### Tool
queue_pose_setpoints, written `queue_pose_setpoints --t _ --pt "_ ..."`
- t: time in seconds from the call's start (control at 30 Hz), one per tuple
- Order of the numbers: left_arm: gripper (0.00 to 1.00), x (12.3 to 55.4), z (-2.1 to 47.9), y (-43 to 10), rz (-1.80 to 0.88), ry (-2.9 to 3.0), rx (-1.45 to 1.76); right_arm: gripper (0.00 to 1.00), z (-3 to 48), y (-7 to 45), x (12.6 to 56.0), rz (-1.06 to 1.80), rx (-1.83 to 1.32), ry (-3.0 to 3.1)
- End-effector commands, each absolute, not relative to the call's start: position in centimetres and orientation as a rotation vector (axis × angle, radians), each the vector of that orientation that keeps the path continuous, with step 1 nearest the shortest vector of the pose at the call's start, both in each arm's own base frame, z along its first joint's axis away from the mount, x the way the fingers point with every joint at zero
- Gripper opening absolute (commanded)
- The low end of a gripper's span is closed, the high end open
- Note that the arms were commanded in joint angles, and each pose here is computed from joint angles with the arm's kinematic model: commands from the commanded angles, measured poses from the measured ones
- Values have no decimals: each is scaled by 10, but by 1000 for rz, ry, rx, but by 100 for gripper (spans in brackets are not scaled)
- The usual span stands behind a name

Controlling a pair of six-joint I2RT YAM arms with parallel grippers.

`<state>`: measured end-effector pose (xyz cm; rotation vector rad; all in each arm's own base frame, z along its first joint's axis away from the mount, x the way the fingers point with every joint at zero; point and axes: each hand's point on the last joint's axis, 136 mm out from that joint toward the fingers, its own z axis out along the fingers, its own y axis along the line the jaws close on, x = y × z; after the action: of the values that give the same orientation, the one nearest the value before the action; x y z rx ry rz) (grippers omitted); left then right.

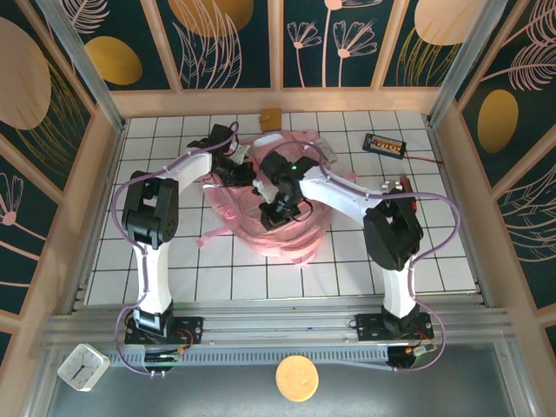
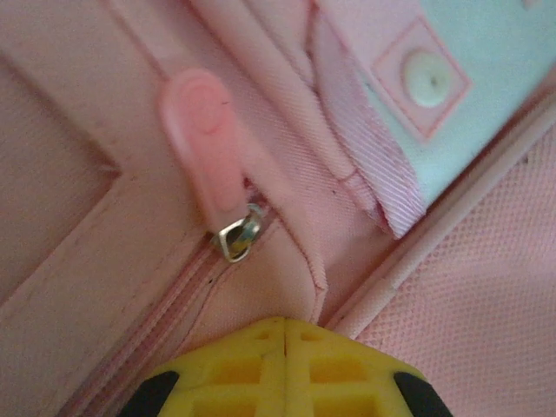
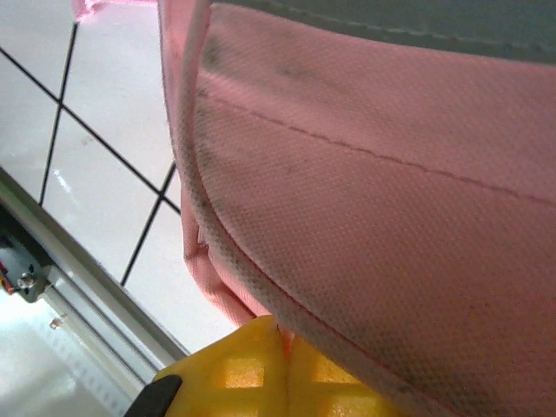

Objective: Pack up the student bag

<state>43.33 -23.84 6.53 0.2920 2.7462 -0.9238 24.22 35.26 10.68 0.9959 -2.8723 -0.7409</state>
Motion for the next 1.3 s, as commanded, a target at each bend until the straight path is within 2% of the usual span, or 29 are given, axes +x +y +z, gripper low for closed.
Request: queue_pose_setpoints --t 0.0,0.13,0.2,0.23,0.3,0.37,0.4,0.5,0.6,1.07,1.27 --pt "0 419 51 -246 -922 2801 237 0 126 380 224 -889 988 -2772" --pt "0 421 64 -249 -955 2771 206 0 118 393 235 -907 899 -2802" --pt "0 427 77 -240 -880 2742 169 0 111 388 240 -886 857 -2833" --pt "13 431 86 -235 -849 2725 145 0 109 383 242 -878 839 -2844" --pt "50 442 106 -214 -779 2676 57 0 106 371 242 -867 809 -2851" --pt "68 452 123 -189 -721 2632 -47 0 103 361 242 -851 796 -2857" --pt "71 457 131 -175 -692 2607 -102 0 103 357 241 -848 795 -2857" --pt "73 466 138 -127 -614 2572 -291 0 100 351 241 -842 789 -2857" --pt "74 468 124 -100 -563 2594 -371 0 100 353 241 -863 790 -2851" --pt "92 471 58 -95 -624 2724 -350 0 105 359 248 -898 821 -2850" --pt "93 463 24 -101 -695 2753 -399 0 106 359 252 -903 827 -2854"
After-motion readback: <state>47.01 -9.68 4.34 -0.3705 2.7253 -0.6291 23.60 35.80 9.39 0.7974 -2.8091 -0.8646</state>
